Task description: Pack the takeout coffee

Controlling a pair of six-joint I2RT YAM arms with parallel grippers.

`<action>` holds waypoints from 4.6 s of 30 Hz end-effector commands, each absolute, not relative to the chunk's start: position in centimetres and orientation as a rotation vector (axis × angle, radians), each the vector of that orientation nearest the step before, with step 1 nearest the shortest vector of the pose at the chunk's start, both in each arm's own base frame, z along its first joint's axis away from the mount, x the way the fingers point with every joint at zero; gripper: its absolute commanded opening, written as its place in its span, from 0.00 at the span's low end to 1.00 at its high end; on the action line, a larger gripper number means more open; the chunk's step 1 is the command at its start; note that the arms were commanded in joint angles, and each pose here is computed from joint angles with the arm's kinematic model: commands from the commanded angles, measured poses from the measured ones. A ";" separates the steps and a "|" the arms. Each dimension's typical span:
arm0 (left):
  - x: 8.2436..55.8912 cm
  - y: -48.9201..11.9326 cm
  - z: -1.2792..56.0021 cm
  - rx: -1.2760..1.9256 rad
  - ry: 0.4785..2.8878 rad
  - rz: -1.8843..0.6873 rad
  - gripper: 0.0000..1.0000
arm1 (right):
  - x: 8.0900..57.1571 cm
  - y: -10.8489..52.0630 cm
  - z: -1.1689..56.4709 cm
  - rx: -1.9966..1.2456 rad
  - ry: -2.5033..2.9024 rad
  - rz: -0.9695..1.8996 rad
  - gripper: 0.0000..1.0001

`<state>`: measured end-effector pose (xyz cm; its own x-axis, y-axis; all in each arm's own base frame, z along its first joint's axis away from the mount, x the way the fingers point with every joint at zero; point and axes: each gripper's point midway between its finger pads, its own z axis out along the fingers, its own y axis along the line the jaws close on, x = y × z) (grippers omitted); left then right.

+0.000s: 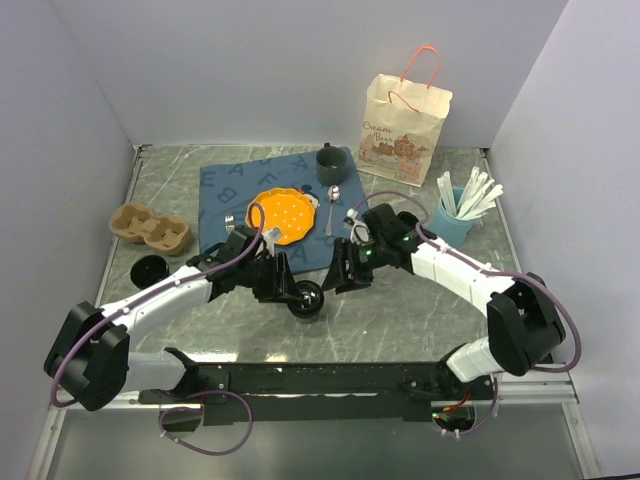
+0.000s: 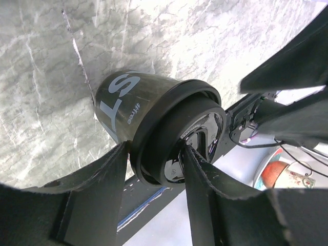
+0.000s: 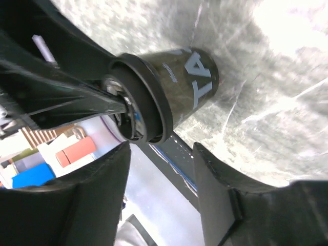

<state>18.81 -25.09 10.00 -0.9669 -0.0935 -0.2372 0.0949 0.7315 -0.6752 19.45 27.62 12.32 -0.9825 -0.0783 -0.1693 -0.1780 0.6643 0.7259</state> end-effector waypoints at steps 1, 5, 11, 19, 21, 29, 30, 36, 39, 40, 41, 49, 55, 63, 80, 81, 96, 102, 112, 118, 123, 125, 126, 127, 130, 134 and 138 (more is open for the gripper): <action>18.1 -23.0 6.4 0.056 2.783 -0.876 0.50 | 21.2 27.4 15.4 -0.367 2.613 1.339 0.55; 18.3 -22.9 5.8 0.110 2.802 -0.848 0.50 | 22.4 27.4 14.9 -0.416 2.602 1.391 0.48; 18.6 -23.1 5.4 0.176 2.814 -0.836 0.50 | 23.1 28.2 13.7 -0.503 2.608 1.487 0.45; 18.8 -23.1 5.0 0.186 2.829 -0.820 0.50 | 21.8 28.1 11.7 -0.535 2.629 1.570 0.45; 18.8 -23.2 4.9 0.184 2.833 -0.820 0.50 | 21.5 28.1 11.3 -0.543 2.640 1.574 0.44; 19.1 -23.3 4.7 0.183 2.837 -0.809 0.50 | 21.2 27.9 10.0 -0.546 2.674 1.550 0.41; 19.1 -23.2 4.6 0.181 2.840 -0.805 0.50 | 21.3 27.8 9.9 -0.539 2.677 1.546 0.41; 18.9 -23.0 4.0 0.174 2.855 -0.789 0.50 | 21.1 27.6 9.2 -0.529 2.683 1.528 0.37; 18.8 -22.9 3.9 0.171 2.859 -0.788 0.50 | 21.1 27.5 9.0 -0.524 2.686 1.522 0.37; 18.8 -22.9 3.9 0.175 2.858 -0.787 0.50 | 21.1 27.5 9.1 -0.529 2.680 1.523 0.37; 18.8 -22.9 3.9 0.175 2.861 -0.786 0.50 | 21.1 27.6 9.2 -0.531 2.679 1.526 0.37; 19.0 -22.9 4.0 0.180 2.855 -0.781 0.50 | 21.4 27.4 9.6 -0.526 2.671 1.510 0.38; 18.7 -22.7 3.9 0.182 2.858 -0.779 0.50 | 21.9 26.8 10.2 -0.499 2.652 1.504 0.41; 18.6 -22.7 4.0 0.179 2.853 -0.785 0.50 | 21.7 26.7 10.3 -0.511 2.652 1.504 0.38; 18.1 -22.4 2.8 0.121 2.896 -0.762 0.49 | 21.8 26.8 7.8 -0.405 2.672 1.521 0.30; 18.0 -22.2 2.5 0.114 2.912 -0.748 0.48 | 21.3 26.4 7.0 -0.382 2.703 1.499 0.28; 17.8 -21.6 0.6 0.095 2.978 -0.666 0.48 | 20.2 24.8 6.8 -0.168 2.740 1.470 0.32; 18.3 -21.9 0.8 0.151 2.968 -0.669 0.48 | 22.1 25.9 13.0 -0.302 2.628 1.501 0.36; 19.1 -22.1 1.2 0.188 2.941 -0.666 0.48 | 23.4 25.8 11.9 -0.372 2.661 1.443 0.36; 19.0 -22.2 1.1 0.196 2.946 -0.673 0.48 | 24.1 26.5 11.3 -0.390 2.659 1.483 0.36; 19.1 -22.2 1.0 0.193 2.949 -0.668 0.48 | 23.7 26.8 11.0 -0.399 2.652 1.550 0.36; 19.1 -22.3 1.0 0.189 2.948 -0.671 0.48 | 23.5 26.9 11.1 -0.412 2.633 1.584 0.36; 19.1 -22.2 0.9 0.187 2.949 -0.671 0.48 | 23.4 26.9 10.9 -0.402 2.639 1.590 0.36; 19.0 -22.2 0.9 0.185 2.950 -0.673 0.48 | 23.4 27.0 10.9 -0.405 2.635 1.598 0.36; 19.0 -22.3 0.8 0.181 2.950 -0.679 0.48 | 23.4 27.0 10.8 -0.399 2.636 1.604 0.36; 19.0 -22.3 0.7 0.176 2.956 -0.679 0.48 | 23.2 27.1 10.3 -0.390 2.647 1.604 0.36; 19.1 -22.3 0.7 0.168 2.956 -0.673 0.48 | 23.0 26.8 9.0 -0.363 2.677 1.569 0.34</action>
